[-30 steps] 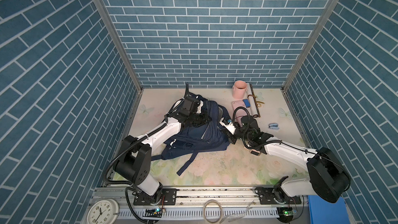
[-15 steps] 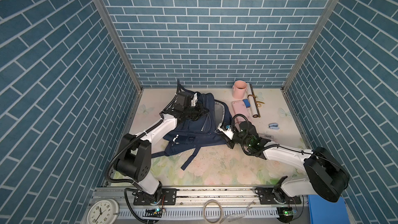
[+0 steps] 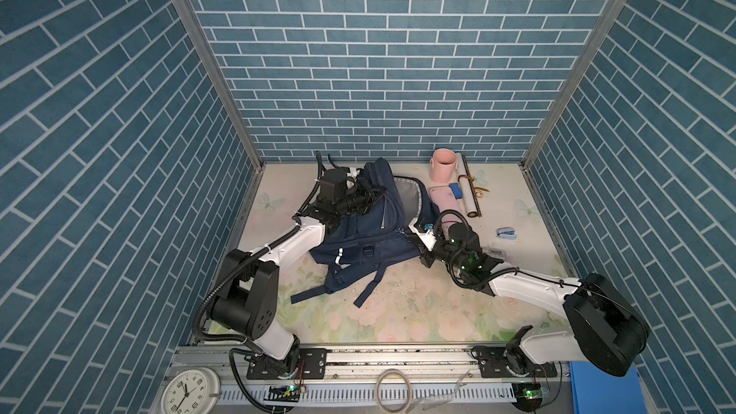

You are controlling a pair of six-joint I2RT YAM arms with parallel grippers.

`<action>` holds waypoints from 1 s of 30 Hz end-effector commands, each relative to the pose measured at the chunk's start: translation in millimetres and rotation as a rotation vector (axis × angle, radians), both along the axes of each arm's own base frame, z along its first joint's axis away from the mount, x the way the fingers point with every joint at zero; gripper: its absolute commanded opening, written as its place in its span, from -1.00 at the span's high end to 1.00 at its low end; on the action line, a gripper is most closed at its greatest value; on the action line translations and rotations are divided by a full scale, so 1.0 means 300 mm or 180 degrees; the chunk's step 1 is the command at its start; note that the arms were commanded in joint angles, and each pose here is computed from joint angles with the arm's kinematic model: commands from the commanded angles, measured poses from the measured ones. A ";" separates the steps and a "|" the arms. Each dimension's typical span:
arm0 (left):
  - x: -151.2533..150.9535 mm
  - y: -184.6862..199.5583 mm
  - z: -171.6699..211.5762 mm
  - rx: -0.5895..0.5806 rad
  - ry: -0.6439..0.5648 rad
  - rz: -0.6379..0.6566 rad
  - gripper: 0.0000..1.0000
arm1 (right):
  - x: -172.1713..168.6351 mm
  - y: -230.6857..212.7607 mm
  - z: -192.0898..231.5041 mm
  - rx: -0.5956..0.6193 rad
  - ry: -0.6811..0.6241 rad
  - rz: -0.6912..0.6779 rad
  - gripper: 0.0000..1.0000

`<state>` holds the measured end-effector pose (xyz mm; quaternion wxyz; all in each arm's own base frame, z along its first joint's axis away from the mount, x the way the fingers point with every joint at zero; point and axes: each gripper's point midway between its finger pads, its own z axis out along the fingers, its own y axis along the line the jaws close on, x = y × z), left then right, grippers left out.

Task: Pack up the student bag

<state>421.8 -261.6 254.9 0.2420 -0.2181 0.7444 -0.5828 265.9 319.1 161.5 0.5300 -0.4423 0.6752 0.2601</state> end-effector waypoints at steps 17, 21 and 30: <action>0.076 -0.078 0.336 -0.0820 -0.0822 0.0196 1.00 | -0.028 0.347 -0.082 -0.0459 -0.0057 0.0529 1.00; 0.047 -0.092 0.291 -0.0441 -0.0806 -0.0031 1.00 | -0.046 0.360 -0.064 -0.0417 -0.0054 0.0583 1.00; -0.061 0.119 -0.019 0.1414 -0.0471 -0.0485 1.00 | -0.097 0.258 0.088 -0.0109 0.0056 0.0418 0.13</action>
